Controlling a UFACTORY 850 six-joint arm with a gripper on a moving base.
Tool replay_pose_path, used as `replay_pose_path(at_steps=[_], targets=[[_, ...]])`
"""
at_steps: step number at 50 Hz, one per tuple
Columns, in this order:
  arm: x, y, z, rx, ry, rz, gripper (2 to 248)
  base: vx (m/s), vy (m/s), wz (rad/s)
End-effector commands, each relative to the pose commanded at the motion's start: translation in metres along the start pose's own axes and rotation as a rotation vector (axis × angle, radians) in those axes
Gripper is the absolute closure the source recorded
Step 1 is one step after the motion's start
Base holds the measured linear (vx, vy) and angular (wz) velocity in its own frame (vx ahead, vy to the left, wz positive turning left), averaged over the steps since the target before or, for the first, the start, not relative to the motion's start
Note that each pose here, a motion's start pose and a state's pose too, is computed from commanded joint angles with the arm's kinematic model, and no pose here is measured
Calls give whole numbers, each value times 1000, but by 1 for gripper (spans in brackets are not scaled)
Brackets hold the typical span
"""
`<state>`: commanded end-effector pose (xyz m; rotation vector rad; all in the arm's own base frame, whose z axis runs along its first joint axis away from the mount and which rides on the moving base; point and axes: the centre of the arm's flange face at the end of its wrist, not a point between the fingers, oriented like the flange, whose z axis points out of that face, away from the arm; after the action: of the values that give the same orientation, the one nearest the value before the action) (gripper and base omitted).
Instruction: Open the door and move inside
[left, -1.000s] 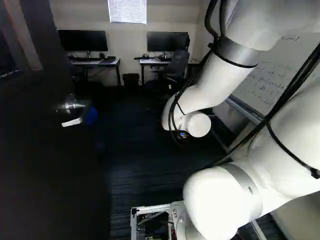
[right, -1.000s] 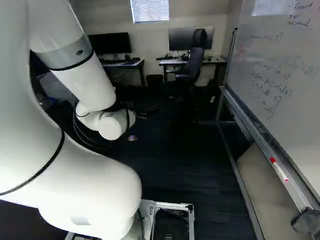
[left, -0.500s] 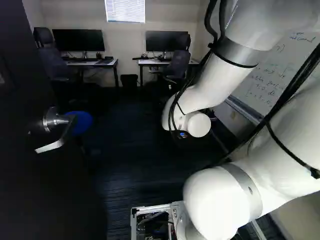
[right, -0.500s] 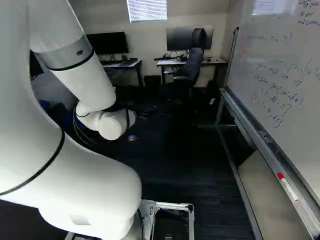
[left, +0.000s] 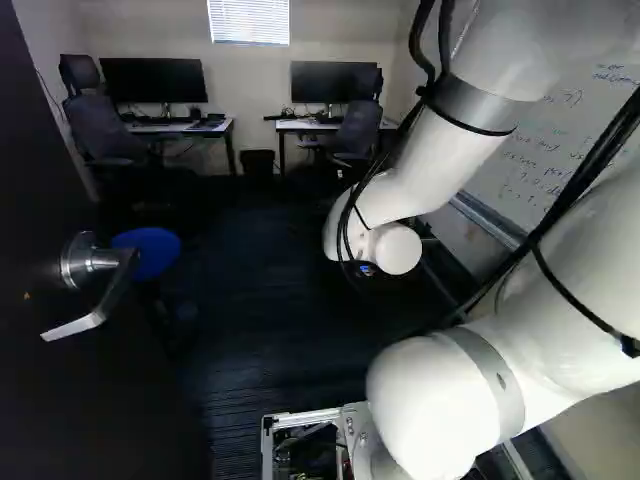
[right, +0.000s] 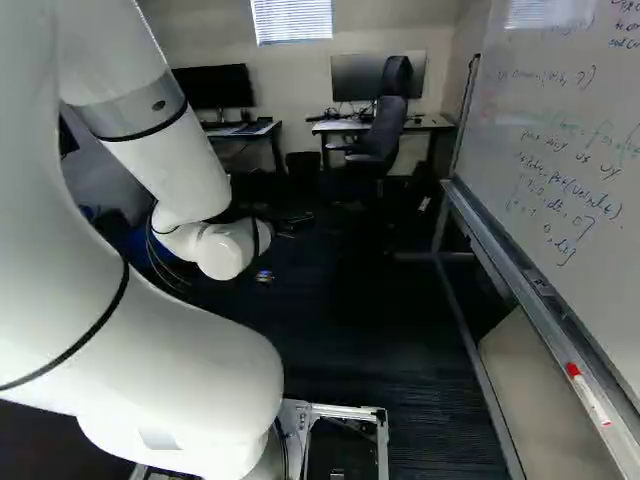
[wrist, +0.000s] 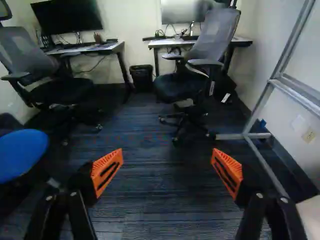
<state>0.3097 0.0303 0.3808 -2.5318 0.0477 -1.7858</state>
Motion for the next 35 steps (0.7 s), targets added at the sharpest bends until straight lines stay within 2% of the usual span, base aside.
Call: replay_pose_path(at_steps=[35], targets=[[-2, 3, -2, -1, 1, -4, 3, 0, 0, 0]])
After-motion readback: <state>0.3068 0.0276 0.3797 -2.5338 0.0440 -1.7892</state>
